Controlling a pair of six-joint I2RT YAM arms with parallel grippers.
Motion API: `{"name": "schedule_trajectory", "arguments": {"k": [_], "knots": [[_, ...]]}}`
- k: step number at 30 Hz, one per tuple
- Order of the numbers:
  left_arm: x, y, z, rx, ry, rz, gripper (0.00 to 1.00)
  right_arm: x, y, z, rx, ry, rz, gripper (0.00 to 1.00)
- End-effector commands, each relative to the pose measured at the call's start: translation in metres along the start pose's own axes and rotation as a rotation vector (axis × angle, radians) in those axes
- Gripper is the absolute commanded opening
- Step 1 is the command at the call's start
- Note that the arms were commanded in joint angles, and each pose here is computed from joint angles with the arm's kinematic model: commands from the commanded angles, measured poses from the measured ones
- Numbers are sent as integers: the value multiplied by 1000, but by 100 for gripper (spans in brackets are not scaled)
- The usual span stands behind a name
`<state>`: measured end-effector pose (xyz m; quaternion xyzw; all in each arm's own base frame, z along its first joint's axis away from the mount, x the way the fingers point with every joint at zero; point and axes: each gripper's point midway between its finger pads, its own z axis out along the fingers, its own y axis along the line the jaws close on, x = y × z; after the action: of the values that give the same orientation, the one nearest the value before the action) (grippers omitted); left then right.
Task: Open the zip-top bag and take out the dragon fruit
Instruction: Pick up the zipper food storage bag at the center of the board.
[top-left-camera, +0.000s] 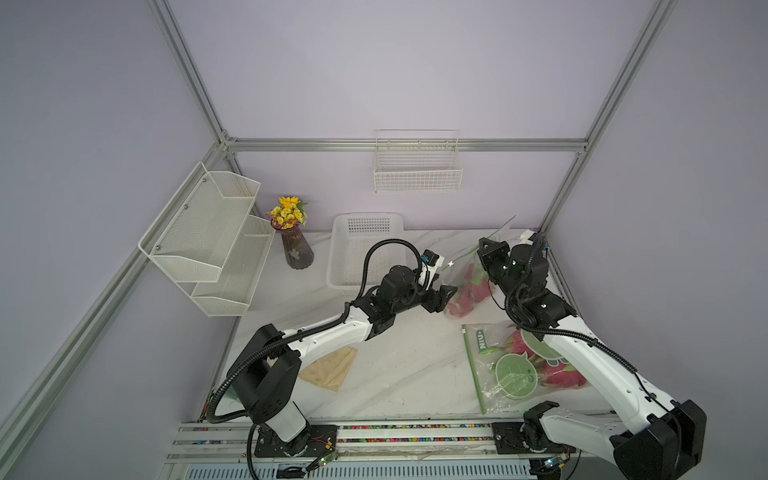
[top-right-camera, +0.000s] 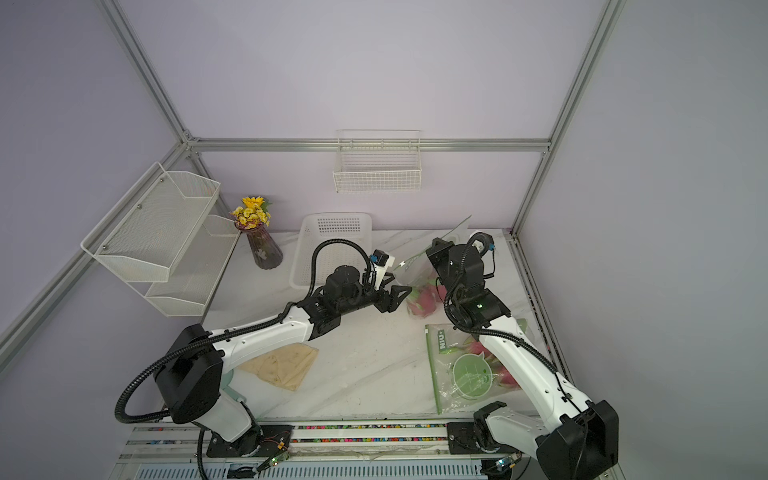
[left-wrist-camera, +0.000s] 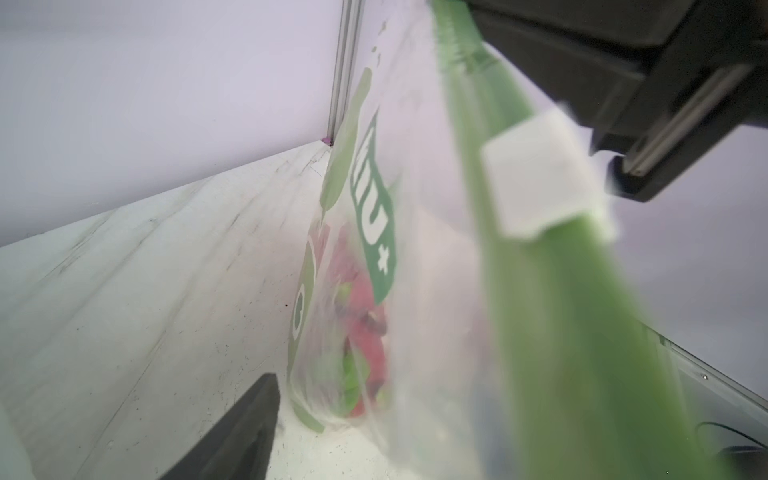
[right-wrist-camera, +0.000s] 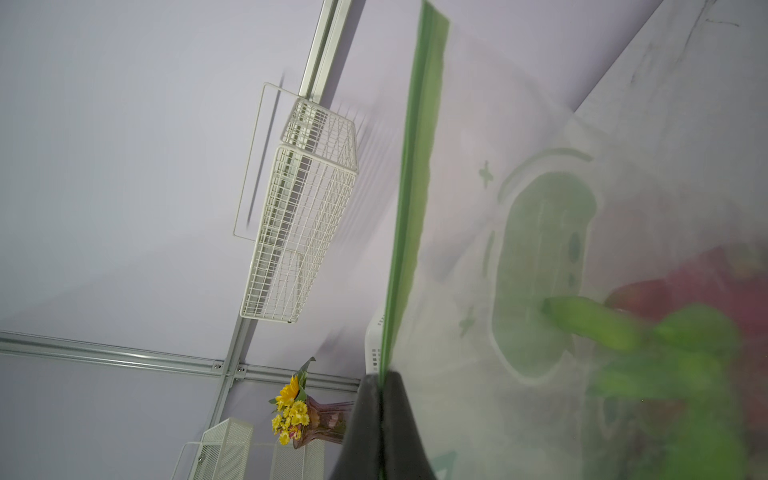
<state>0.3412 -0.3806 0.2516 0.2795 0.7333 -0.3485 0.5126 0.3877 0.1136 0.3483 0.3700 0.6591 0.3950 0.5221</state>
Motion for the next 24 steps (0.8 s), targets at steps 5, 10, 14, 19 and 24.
{"name": "schedule_trajectory", "arguments": {"k": [5,10,14,19,24], "knots": [[-46,-13,-24,57,-198,171,64,-14,25,-10,-88,-37,56,0],[-53,-17,-34,56,-221,233,63,-11,21,-9,-71,-22,56,0],[-54,-17,-40,48,-222,270,72,-9,18,-10,-63,-16,66,0],[-60,-18,-46,35,-248,303,72,-6,17,-10,-62,3,80,0],[-65,-21,-46,46,-273,337,63,-5,15,-11,-52,9,81,0]]}}
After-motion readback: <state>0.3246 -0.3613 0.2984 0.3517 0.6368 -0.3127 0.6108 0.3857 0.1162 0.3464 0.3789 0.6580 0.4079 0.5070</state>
